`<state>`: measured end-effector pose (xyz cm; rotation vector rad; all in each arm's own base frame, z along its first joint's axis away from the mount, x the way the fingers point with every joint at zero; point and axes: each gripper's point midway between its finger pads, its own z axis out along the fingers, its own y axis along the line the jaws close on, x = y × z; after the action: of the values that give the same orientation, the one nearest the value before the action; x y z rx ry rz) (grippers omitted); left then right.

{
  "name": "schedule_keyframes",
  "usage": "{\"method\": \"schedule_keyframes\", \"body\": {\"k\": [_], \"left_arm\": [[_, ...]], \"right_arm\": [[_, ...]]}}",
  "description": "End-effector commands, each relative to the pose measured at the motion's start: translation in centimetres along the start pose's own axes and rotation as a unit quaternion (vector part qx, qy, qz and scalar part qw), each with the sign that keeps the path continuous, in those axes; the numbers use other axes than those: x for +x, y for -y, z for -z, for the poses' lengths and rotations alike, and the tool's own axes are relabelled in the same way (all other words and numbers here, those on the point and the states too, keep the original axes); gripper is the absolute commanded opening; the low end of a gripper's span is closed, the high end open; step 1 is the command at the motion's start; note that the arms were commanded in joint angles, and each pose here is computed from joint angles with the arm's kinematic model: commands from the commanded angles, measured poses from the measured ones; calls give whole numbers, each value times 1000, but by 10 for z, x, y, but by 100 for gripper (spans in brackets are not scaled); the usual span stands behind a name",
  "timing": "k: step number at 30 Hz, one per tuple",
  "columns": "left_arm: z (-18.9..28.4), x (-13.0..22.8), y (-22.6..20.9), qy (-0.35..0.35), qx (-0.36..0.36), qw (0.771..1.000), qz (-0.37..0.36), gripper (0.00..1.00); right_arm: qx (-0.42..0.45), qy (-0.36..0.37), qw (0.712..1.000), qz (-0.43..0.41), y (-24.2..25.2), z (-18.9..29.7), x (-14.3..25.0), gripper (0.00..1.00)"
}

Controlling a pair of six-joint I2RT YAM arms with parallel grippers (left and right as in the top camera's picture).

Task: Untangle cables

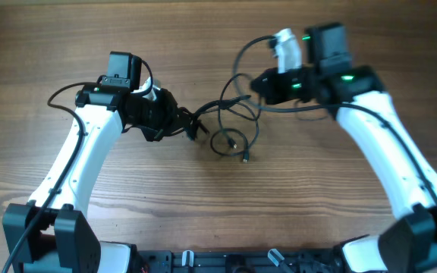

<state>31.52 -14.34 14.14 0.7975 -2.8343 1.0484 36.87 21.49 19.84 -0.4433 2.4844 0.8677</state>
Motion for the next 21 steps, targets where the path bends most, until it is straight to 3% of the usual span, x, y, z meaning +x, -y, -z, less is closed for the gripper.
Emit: {"method": "schedule_keyframes", "body": {"k": [1, 6, 9, 15, 21], "left_arm": [[0, 0, -1, -3, 4, 1000, -7, 4], [0, 0, -1, -3, 4, 1000, -9, 4], [0, 1, -1, -4, 3, 1000, -8, 4], [0, 1, -1, -4, 3, 1000, -10, 4], [0, 1, -2, -5, 2, 1000, -18, 4]], "right_arm": [[23, -13, 1000, -12, 9, -34, 0, 4], [-74, 41, 996, 5, -26, -26, -33, 4], [-131, 94, 986, -32, -36, 3, -66, 4], [-143, 187, 950, -205, 37, 80, -112, 4], [-54, 232, 904, -355, 152, 137, -88, 4]]}}
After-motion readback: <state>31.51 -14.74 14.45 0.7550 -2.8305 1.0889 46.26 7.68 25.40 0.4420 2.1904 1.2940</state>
